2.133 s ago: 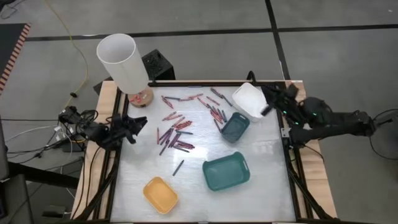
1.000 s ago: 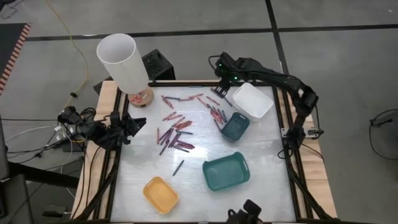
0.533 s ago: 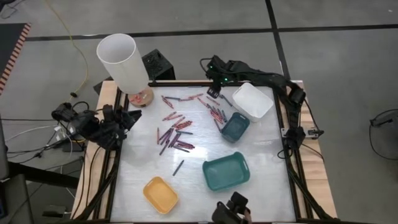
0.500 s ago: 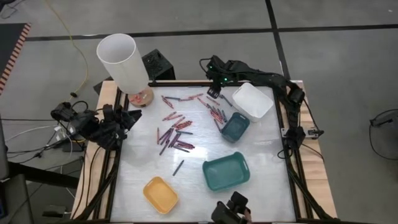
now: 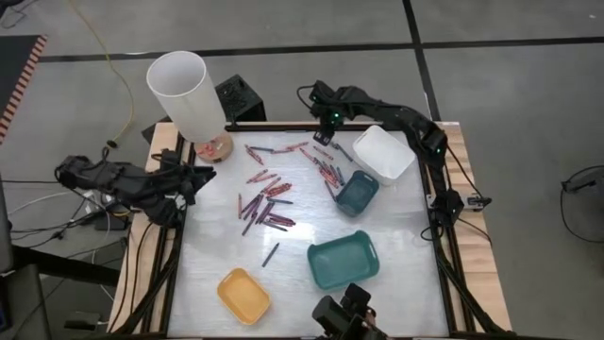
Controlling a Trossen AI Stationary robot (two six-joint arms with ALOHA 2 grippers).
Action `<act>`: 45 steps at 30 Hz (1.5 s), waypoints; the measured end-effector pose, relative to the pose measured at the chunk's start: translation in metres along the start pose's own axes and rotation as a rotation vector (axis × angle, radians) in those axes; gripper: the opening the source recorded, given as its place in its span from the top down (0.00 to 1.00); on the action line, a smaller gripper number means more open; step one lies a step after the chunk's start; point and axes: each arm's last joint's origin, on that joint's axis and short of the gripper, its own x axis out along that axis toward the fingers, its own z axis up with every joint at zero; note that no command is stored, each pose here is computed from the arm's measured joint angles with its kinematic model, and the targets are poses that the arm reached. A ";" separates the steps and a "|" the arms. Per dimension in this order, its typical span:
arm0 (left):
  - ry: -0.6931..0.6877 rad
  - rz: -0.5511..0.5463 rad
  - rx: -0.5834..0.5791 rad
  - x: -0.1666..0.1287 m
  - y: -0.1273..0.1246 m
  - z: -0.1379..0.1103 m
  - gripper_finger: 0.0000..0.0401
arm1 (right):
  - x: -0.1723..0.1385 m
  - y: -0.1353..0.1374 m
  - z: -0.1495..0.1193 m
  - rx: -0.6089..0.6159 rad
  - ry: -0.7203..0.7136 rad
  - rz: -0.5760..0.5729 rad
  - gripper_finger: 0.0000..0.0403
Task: Sort crayons
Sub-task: Put the blue crayon into the white bin
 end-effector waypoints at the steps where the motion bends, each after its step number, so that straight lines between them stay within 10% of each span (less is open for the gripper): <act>1: 0.016 0.011 -0.008 0.001 0.001 -0.001 0.72 | 0.000 0.000 0.000 0.001 0.000 0.000 0.45; 8: 0.192 0.098 0.010 0.033 0.004 -0.008 0.72 | 0.000 -0.001 -0.003 0.041 0.024 0.010 0.45; 14: 0.304 -0.132 0.050 0.082 -0.017 0.000 0.72 | 0.000 0.010 -0.003 0.013 0.038 0.020 0.45; 18: 0.287 -0.074 0.144 0.106 -0.026 0.021 0.72 | -0.001 0.015 -0.003 -0.005 0.042 0.026 0.45; 28: 0.525 0.004 0.179 0.169 0.021 0.026 0.72 | 0.000 0.000 -0.007 0.011 0.065 0.018 0.45; 45: 0.565 0.027 0.238 0.165 0.031 0.027 0.72 | 0.041 -0.007 -0.035 0.079 0.132 0.015 0.45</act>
